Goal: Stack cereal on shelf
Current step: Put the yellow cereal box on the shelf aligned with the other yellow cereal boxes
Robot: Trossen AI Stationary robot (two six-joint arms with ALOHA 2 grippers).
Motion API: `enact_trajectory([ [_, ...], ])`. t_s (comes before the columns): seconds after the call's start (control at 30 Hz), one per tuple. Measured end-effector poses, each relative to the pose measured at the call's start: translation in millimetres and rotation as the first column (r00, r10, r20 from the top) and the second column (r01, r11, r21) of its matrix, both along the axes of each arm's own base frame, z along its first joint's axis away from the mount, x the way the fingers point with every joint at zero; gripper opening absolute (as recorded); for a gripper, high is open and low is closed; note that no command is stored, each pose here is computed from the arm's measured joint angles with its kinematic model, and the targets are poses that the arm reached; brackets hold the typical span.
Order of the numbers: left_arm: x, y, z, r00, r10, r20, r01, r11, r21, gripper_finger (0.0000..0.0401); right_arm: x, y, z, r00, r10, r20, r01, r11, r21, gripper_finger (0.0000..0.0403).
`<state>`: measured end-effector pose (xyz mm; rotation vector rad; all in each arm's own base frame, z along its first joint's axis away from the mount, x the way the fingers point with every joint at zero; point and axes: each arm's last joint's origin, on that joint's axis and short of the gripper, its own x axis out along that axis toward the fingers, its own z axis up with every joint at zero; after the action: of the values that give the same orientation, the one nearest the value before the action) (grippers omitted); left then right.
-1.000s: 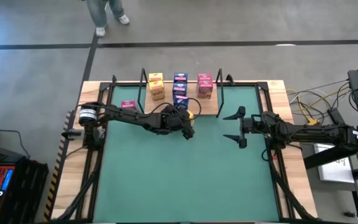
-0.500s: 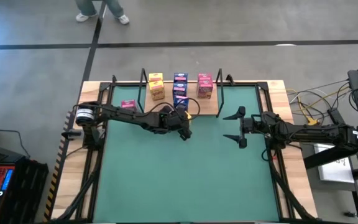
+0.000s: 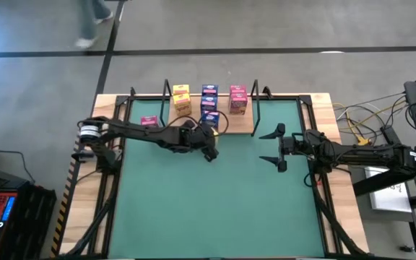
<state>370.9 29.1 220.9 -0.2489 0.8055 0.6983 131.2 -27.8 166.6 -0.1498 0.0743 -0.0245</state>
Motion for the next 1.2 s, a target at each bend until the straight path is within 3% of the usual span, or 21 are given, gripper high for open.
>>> enact_trajectory([
  [0.13, -15, 0, 15, 0.998, -0.043, -0.051, 0.042, 0.999, -0.029, 0.0159, 0, 0, 0, 1.0, 0.0, 0.0, 0.0, 1.0, 0.0, 0.0361],
  [0.43, -47, -1, 46, 0.98, -0.143, -0.139, 0.147, 0.989, 0.023, 0.016, 0, 0, 0, 1.0, 0.0, -0.001, 0.0, 1.0, 0.0, 0.0361],
  [0.6, -70, -2, 44, 0.975, -0.171, -0.143, 0.18, 0.982, 0.056, 0.0159, 0, 0, 0, 1.0, 0.0, -0.001, 0.0, 1.0, 0.0, 0.0361],
  [0.73, -87, 0, 40, 0.973, -0.198, -0.12, 0.214, 0.967, 0.135, 0.0157, 0, 0, 0, 1.0, 0.0, -0.001, 0.0, 1.0, 0.0, 0.0361],
  [1.0, -106, 13, 33, 0.925, -0.353, -0.143, 0.379, 0.89, 0.253, 0.0156, 0, 0, 0, 1.0, 0.0, -0.003, 0.0, 1.0, 0.001, 0.0361],
  [1.2, -111, 30, 32, 0.931, -0.33, -0.156, 0.359, 0.903, 0.235, 0.0156, 0, 0, 0, 1.0, 0.0, -0.004, 0.0, 1.0, 0.001, 0.0361],
])
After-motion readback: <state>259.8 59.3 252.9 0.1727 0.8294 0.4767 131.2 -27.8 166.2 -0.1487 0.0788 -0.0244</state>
